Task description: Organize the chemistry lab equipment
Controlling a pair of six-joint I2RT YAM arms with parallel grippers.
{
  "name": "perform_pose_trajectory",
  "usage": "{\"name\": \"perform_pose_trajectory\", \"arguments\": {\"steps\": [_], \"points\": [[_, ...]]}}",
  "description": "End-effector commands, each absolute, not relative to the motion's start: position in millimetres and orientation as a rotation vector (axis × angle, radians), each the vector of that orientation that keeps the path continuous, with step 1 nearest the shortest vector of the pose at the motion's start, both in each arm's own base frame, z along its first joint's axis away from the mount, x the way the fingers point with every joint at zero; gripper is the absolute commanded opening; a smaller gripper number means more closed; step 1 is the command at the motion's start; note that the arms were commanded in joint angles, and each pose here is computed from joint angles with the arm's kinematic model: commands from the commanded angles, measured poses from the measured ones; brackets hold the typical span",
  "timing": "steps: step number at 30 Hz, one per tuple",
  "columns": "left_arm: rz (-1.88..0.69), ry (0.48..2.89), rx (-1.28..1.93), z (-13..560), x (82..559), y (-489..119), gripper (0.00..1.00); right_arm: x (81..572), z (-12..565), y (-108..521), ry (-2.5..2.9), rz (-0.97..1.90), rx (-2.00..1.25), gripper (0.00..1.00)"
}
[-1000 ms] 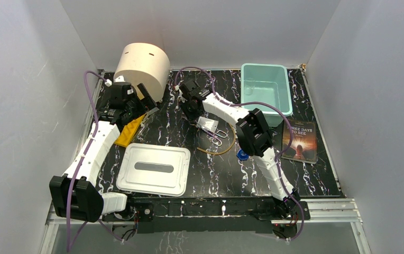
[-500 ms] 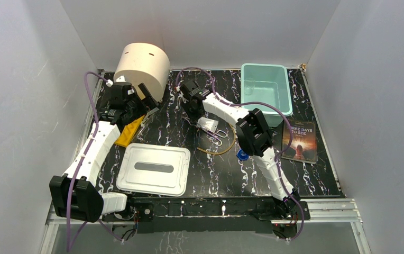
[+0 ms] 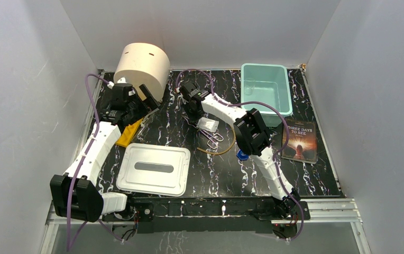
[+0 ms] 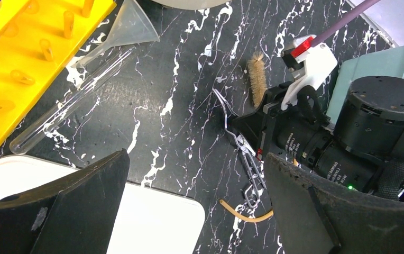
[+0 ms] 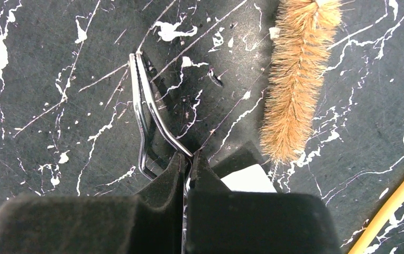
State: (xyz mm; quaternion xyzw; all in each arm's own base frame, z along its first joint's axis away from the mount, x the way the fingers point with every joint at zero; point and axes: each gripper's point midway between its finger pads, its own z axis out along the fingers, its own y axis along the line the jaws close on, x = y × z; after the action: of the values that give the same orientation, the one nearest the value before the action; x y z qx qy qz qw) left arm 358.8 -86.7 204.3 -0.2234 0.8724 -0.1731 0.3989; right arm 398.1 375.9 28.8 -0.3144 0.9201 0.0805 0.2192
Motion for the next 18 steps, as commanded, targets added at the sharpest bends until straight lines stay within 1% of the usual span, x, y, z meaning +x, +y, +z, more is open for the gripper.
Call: {"name": "perform_pose_trajectory", "arguments": {"steps": [1, 10, 18], "points": [[-0.461, 2.210, -0.584, 200.6, 358.5, -90.0, 0.98, 404.3, 46.8, 386.1, 2.506, 0.267, -0.848, 0.00], [-0.690, 2.192, -0.537, 207.7, 361.4, -121.6, 0.98, 401.8, 113.8, 396.4, 2.379, 0.452, -0.775, 0.00], [-0.839, 2.184, -0.582, 201.2, 375.0, -141.5, 0.98, 390.4, 142.4, 392.6, 2.289, 0.615, -0.723, 0.00]]}}
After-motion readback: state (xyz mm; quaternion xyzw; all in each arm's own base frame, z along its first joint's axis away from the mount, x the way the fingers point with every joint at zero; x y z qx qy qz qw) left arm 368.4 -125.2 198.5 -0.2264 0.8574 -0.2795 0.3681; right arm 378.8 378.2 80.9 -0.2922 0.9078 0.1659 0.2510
